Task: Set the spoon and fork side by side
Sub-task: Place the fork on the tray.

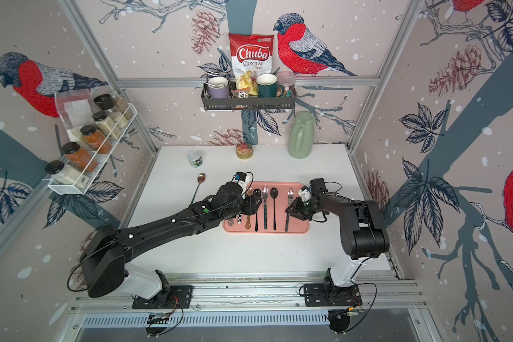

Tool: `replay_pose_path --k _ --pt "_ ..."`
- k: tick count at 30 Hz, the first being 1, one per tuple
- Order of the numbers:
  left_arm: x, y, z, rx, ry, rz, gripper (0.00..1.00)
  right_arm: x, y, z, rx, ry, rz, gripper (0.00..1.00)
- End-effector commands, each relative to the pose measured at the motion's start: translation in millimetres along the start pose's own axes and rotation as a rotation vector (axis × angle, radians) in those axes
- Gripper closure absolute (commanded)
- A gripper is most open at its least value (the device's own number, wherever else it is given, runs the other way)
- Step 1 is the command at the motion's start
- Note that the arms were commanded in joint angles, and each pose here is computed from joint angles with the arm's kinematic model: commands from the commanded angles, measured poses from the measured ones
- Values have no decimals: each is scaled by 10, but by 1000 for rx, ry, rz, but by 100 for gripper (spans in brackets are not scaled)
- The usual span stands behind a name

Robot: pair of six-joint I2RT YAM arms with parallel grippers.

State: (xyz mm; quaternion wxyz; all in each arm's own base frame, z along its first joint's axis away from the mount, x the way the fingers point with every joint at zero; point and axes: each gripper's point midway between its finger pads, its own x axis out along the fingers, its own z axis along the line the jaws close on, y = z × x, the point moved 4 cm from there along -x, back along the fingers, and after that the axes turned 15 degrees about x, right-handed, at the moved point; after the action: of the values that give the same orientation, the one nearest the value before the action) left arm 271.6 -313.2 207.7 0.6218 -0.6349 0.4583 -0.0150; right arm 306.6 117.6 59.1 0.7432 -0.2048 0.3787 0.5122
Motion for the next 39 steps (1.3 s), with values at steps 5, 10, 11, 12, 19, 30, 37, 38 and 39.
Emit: replay_pose_path --k 5,10,11,12,19,30,37,38,39 --pt "-25 -4 -6 1 14 -6 40 -62 -55 -143 -14 222 -89 65" --pt "-63 4 30 3 -2 -9 40 72 -14 -17 -71 267 -79 66" --pt "-70 6 38 3 -4 -9 40 95 -8 10 -81 273 -79 66" --pt "-78 6 42 1 -5 -11 40 116 -9 25 -85 280 -80 66" --pt "-78 47 82 -5 -8 -5 40 234 -31 131 -117 320 -80 67" --pt "-137 48 182 -15 -21 -14 40 317 -72 198 -159 365 -71 68" --pt "-250 106 700 -4 -202 39 37 388 -48 281 -198 374 -53 68" --pt "-288 114 833 -8 -246 50 37 382 -51 275 -198 377 -54 68" --pt "-330 135 972 -18 -289 67 36 369 -58 277 -196 381 -59 68"
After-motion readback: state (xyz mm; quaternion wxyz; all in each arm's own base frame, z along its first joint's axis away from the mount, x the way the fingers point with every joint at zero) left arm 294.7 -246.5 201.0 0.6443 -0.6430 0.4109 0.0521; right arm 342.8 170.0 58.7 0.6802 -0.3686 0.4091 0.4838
